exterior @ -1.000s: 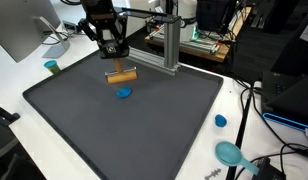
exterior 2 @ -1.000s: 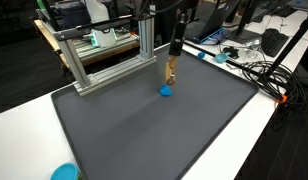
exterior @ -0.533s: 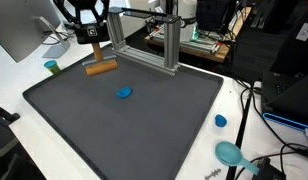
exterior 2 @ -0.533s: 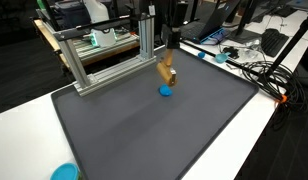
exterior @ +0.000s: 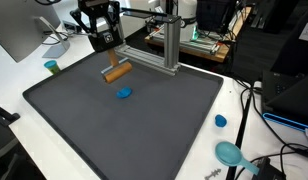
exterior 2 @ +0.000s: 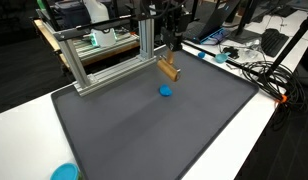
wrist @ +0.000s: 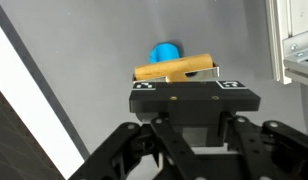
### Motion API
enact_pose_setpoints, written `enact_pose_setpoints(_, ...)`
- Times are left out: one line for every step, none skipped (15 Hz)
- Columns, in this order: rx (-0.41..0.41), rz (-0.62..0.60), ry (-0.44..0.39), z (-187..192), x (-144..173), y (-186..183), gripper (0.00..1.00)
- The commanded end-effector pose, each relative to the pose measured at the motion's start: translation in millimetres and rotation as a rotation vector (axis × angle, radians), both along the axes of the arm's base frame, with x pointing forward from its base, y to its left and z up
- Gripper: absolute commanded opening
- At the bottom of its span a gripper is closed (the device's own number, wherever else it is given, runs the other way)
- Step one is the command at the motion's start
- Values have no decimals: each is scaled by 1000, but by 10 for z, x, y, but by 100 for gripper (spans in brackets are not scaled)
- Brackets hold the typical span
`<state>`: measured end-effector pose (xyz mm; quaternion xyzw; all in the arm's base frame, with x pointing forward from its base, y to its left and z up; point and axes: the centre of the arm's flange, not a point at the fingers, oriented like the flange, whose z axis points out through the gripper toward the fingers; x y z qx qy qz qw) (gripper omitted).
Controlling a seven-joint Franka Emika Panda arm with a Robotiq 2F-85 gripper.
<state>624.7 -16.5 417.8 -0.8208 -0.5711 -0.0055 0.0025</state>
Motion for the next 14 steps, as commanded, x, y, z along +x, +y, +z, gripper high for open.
enact_pose_setpoints(0, 0, 5, -27, 6, 3, 22)
enact_pose_setpoints(-2, 0, -12, -92, 36, 25, 22)
enact_pose_setpoints(8, -1, -11, -165, 56, 20, 22)
enact_pose_setpoints(3, 1, -6, -229, 68, 13, 22)
enact_pose_setpoints(8, 0, 1, -302, 80, 1, 22)
enact_pose_setpoints(12, -8, 12, -374, 93, -9, 22)
enact_pose_setpoints(9, -10, 19, -442, 104, -15, 22)
enact_pose_setpoints(15, -12, 26, -505, 108, -16, 22)
enact_pose_setpoints(22, -16, 31, -562, 109, -18, 22)
enact_pose_setpoints(32, -18, 26, -608, 110, -14, 22)
enact_pose_setpoints(37, -19, 22, -648, 110, -13, 22)
enact_pose_setpoints(37, -17, 16, -673, 112, -16, 22)
enact_pose_setpoints(40, -18, 7, -697, 110, -17, 22)
enact_pose_setpoints(40, -19, 0, -720, 110, -19, 22)
